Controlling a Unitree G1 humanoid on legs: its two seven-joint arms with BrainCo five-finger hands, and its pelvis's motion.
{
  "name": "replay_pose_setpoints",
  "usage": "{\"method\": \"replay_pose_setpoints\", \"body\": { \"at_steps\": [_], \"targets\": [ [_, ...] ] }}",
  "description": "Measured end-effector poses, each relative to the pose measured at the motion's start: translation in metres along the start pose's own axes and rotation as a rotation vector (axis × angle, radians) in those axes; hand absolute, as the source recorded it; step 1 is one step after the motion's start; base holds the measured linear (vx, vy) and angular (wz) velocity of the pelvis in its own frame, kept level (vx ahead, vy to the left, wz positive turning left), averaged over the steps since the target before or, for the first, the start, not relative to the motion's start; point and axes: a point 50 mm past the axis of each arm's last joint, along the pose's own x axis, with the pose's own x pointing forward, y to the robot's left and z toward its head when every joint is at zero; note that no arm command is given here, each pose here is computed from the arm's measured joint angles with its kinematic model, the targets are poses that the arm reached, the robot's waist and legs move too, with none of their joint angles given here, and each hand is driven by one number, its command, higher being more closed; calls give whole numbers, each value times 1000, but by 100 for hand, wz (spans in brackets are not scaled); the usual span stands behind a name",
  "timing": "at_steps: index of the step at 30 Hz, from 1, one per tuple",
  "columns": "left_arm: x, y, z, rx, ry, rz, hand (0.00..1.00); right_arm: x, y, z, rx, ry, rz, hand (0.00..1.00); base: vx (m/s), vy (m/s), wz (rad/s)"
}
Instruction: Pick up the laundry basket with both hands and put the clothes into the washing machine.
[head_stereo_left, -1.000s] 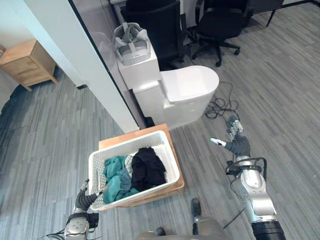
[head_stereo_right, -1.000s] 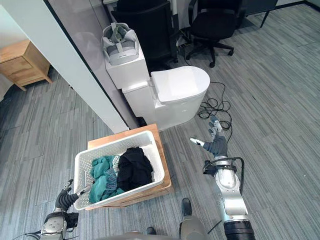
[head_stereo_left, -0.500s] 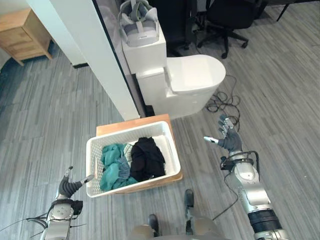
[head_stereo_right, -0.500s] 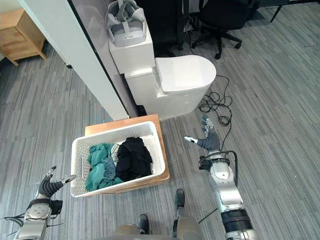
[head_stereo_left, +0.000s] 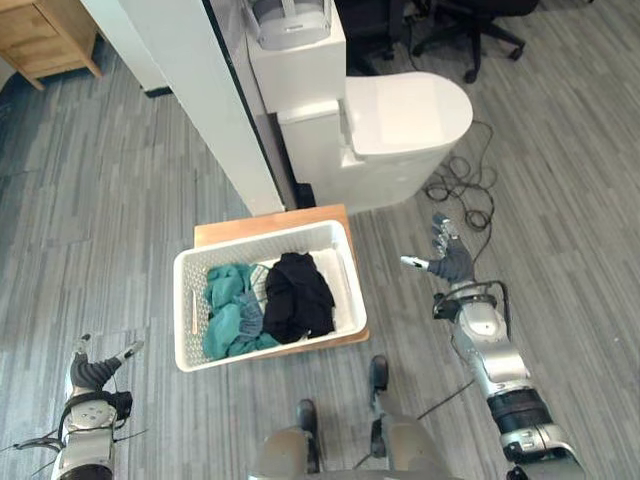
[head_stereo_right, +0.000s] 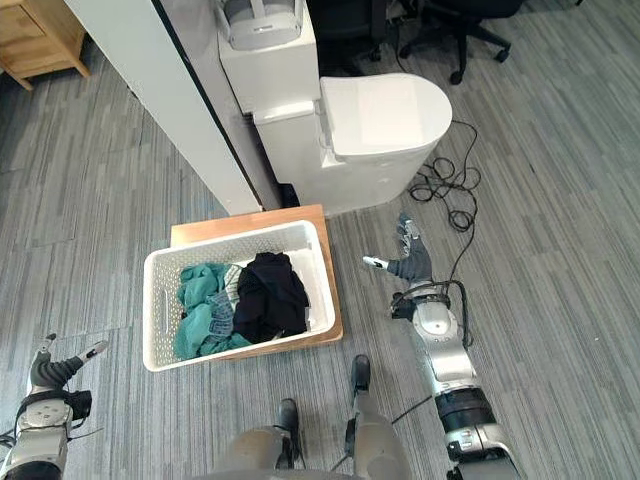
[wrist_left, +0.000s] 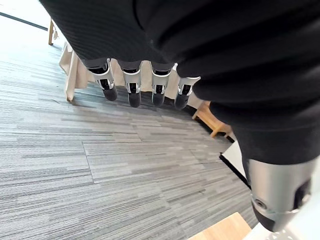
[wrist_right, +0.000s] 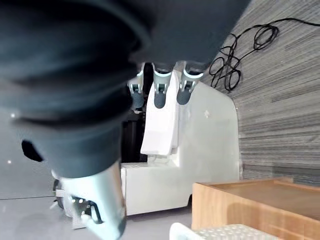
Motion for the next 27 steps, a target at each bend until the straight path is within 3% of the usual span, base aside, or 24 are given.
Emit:
{"method": "replay_pose_setpoints", "body": {
  "at_steps": [18, 27],
  "targets": [
    [28, -31, 123, -60, -305, -61, 0, 40, -21, 36, -59, -74, -83, 0, -34, 70, -7],
    [35, -38, 133, -87, -260, -29, 0, 40, -11, 36, -61, -72, -62, 0, -33, 53, -8]
  ]
}}
